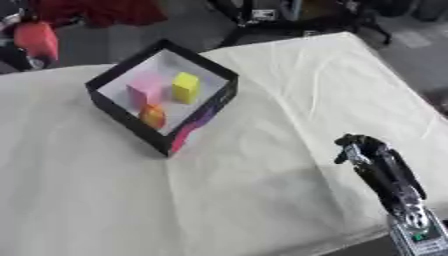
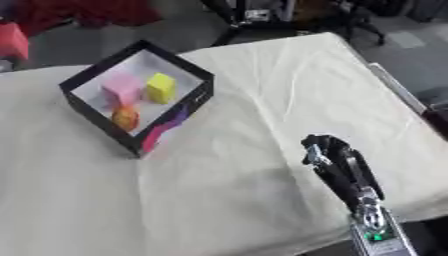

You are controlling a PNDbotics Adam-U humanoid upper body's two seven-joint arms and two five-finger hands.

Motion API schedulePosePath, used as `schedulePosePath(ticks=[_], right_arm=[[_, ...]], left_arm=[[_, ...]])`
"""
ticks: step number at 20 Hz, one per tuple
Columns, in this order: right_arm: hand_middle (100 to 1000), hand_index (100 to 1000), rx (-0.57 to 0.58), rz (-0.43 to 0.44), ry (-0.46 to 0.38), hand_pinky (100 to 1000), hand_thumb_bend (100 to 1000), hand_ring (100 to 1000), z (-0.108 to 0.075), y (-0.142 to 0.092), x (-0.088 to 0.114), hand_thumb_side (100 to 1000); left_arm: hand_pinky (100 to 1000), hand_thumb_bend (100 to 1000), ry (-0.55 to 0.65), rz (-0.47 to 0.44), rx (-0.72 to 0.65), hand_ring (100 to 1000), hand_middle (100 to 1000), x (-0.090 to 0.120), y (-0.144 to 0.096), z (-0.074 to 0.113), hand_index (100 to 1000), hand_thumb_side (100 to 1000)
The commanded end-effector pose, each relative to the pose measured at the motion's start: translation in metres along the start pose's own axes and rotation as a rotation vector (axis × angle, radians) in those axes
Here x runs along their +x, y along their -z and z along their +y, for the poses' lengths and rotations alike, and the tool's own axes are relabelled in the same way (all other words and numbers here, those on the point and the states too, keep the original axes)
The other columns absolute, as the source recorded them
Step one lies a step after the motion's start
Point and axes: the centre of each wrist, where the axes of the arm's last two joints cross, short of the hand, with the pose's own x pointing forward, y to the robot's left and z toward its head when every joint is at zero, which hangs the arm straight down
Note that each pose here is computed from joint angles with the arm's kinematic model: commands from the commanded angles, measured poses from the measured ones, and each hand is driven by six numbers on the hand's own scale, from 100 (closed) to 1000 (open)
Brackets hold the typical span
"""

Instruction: Pick up objects on the table and place them in the box.

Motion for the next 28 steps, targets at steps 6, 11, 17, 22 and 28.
schedulePosePath(ticks=[6,11,17,22,28], right_arm=[[418,630,0.013,-0.028,-0.013,710,100,512,-0.003,0.004,0.006,657],[418,631,0.015,-0.032,-0.011,710,100,512,-0.003,0.004,0.007,654],[418,631,0.011,-0.031,-0.012,710,100,512,-0.004,0.004,0.006,653],[419,630,0.004,-0.026,-0.014,710,100,513,-0.005,0.004,0.005,660],[419,630,-0.019,-0.025,-0.022,710,100,513,-0.009,0.003,0.005,650]], left_arm=[[671,267,0.021,-0.383,-0.04,559,575,0.093,0.026,0.002,737,371],[729,539,0.055,-0.413,-0.093,692,725,0.112,0.029,-0.015,860,618],[775,682,0.136,-0.353,-0.036,776,828,0.094,0.019,-0.011,914,817],[754,440,0.077,-0.238,0.232,726,779,0.045,-0.025,0.009,879,808],[721,183,-0.511,-0.129,0.639,620,656,0.012,-0.115,-0.014,799,767]])
